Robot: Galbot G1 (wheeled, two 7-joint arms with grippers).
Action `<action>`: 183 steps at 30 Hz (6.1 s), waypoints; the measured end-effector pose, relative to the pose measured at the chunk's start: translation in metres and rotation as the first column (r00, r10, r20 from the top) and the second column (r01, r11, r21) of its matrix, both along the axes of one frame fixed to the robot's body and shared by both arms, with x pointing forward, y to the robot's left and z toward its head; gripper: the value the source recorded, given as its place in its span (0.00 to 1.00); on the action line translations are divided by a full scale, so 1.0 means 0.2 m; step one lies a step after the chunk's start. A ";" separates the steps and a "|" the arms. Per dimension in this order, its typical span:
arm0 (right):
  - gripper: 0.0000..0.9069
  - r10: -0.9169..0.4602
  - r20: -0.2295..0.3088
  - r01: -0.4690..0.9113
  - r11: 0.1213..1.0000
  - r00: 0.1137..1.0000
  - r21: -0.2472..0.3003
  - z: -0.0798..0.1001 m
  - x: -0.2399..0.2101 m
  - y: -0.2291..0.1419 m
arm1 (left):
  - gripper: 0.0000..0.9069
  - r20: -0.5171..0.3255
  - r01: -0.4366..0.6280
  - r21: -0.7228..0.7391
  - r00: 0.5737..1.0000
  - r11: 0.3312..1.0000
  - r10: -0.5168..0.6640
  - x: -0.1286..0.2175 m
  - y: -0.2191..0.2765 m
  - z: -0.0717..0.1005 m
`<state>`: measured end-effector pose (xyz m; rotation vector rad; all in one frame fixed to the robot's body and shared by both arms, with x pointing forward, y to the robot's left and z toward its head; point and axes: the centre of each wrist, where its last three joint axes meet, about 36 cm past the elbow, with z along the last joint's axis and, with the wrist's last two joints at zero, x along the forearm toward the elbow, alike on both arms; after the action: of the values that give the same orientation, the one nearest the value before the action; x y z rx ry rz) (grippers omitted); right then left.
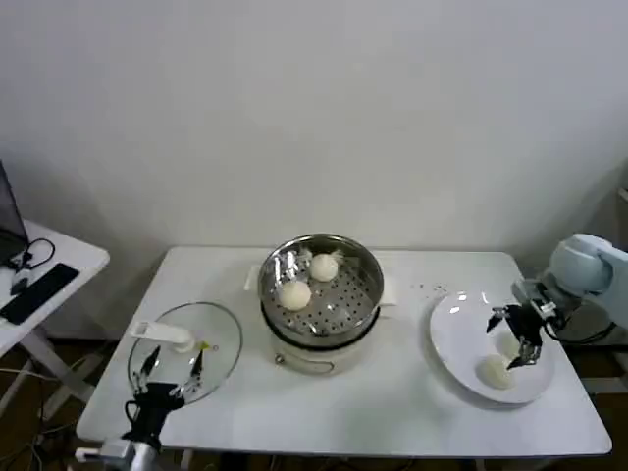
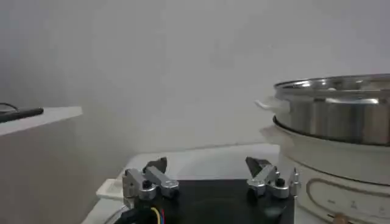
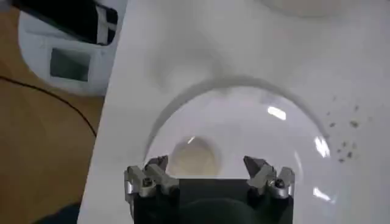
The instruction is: Take steamed baozi put them in steamer then cover it.
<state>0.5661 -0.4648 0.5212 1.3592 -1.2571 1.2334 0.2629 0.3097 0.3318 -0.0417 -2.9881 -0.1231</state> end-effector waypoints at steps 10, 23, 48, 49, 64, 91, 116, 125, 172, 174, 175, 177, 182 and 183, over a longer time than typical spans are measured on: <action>1.00 -0.003 -0.017 0.002 0.999 1.000 -0.039 -0.19 0.00 -0.05 | 1.00 -0.004 -0.003 -0.024 1.000 1.000 0.002 -0.01 -0.01 0.03; 1.00 0.005 -0.035 -0.007 0.999 0.999 -0.038 -0.32 0.05 0.01 | 1.00 -0.016 -0.016 -0.048 1.000 0.999 0.015 -0.03 -0.01 0.01; 0.84 0.002 -0.045 -0.004 0.999 0.999 -0.040 -0.36 0.07 0.03 | 1.00 -0.020 -0.023 -0.067 1.000 0.997 0.022 -0.02 0.00 0.00; 0.84 0.002 -0.043 -0.003 0.999 0.999 -0.038 -0.35 0.08 0.03 | 1.00 -0.020 -0.023 -0.067 1.000 0.997 0.021 -0.02 0.00 0.00; 0.84 0.132 0.073 -0.134 0.991 0.989 0.020 0.15 0.28 0.26 | 1.00 -0.015 -0.012 -0.071 1.000 0.997 0.011 0.00 -0.02 0.02; 0.86 0.914 0.206 -0.818 0.404 0.349 -0.408 0.98 0.26 1.61 | 1.00 -0.026 -0.014 -0.052 1.000 0.999 0.013 -0.04 0.03 0.02; 0.88 0.992 0.017 -0.888 -0.106 -0.127 -0.447 0.45 -0.01 2.11 | 1.00 -0.051 -0.028 -0.078 0.998 0.997 0.024 -0.08 0.04 -0.01; 0.88 0.987 0.008 -0.890 -0.140 -0.159 -0.434 0.38 -0.05 2.12 | 1.00 -0.062 -0.033 -0.079 0.998 0.996 0.028 -0.08 0.05 -0.03; 1.00 0.978 0.018 -0.894 -0.181 -0.206 -0.411 0.37 -0.02 2.04 | 1.00 -0.073 -0.040 -0.092 0.997 0.995 0.033 -0.08 0.03 -0.07; 1.00 0.978 0.019 -0.893 -0.183 -0.209 -0.410 0.39 -0.01 2.03 | 1.00 -0.073 -0.040 -0.092 0.997 0.995 0.033 -0.08 0.03 -0.07; 1.00 0.977 0.019 -0.893 -0.184 -0.210 -0.410 0.41 -0.01 2.03 | 1.00 -0.072 -0.040 -0.092 0.997 0.995 0.034 -0.08 0.03 -0.07; 1.00 0.978 0.018 -0.895 -0.181 -0.206 -0.408 0.44 0.00 2.01 | 1.00 -0.071 -0.041 -0.093 0.997 0.995 0.034 -0.08 0.03 -0.06; 1.00 0.985 0.023 -0.902 -0.145 -0.169 -0.406 0.55 0.06 1.95 | 1.00 -0.067 -0.045 -0.093 0.997 0.995 0.038 -0.07 0.05 -0.06; 1.00 0.987 0.029 -0.905 -0.131 -0.155 -0.405 0.58 0.07 1.93 | 1.00 -0.065 -0.046 -0.092 0.997 0.995 0.040 -0.06 0.05 -0.05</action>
<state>0.5806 -0.0787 0.6381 1.9787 0.2386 2.6901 0.2503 0.3195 0.3209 0.0078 -2.9273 0.0227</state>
